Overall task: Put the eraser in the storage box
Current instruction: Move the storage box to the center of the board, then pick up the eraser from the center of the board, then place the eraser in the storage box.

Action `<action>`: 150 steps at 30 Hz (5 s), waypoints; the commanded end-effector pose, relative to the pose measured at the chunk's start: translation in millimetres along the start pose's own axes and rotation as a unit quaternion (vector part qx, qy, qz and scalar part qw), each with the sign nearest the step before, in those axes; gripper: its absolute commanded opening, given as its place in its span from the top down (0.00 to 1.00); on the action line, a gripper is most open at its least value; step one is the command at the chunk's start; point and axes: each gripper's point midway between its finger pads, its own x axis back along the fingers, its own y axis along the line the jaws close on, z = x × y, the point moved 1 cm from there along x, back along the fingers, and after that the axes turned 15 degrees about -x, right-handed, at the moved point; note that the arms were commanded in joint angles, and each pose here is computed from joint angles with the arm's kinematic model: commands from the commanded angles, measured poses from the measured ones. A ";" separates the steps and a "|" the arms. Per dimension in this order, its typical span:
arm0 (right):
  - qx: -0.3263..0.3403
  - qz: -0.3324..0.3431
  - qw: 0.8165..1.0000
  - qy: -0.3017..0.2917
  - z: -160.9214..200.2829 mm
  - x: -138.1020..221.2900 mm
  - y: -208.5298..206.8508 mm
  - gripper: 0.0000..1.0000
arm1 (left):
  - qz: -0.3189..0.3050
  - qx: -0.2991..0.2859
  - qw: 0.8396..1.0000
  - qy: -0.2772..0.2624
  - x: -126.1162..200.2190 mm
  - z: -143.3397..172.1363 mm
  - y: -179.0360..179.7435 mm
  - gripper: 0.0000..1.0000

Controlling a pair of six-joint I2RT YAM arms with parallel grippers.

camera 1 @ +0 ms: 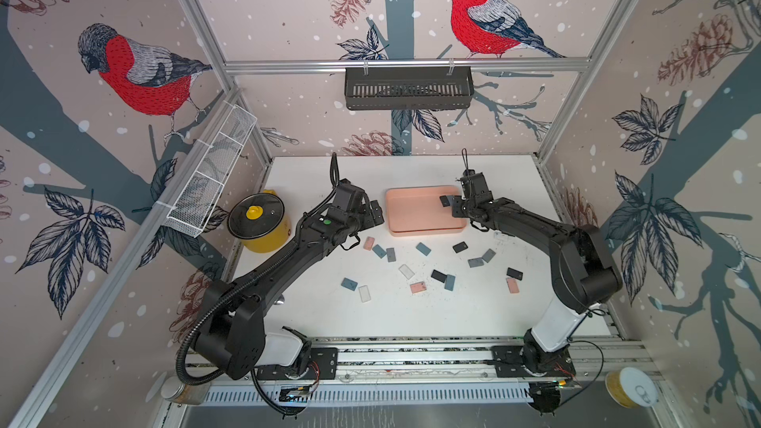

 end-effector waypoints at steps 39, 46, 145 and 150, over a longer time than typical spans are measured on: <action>0.176 -0.058 0.975 0.126 181.4 -2.3 63.5 0.47 | 0.250 0.085 0.964 -0.037 27.4 57.4 -40.1 0.02; 0.174 -0.050 0.975 0.126 186.6 4.6 56.1 0.59 | 0.253 0.082 0.963 -0.034 24.0 55.2 -42.7 0.02; 0.070 0.024 0.995 0.068 -4.4 -93.2 58.3 0.47 | 0.325 0.048 0.944 -0.029 -14.7 14.3 -122.3 0.02; 0.079 0.053 0.993 0.067 -2.5 -100.2 49.0 0.34 | 0.321 0.045 0.945 -0.030 -14.4 14.5 -121.1 0.02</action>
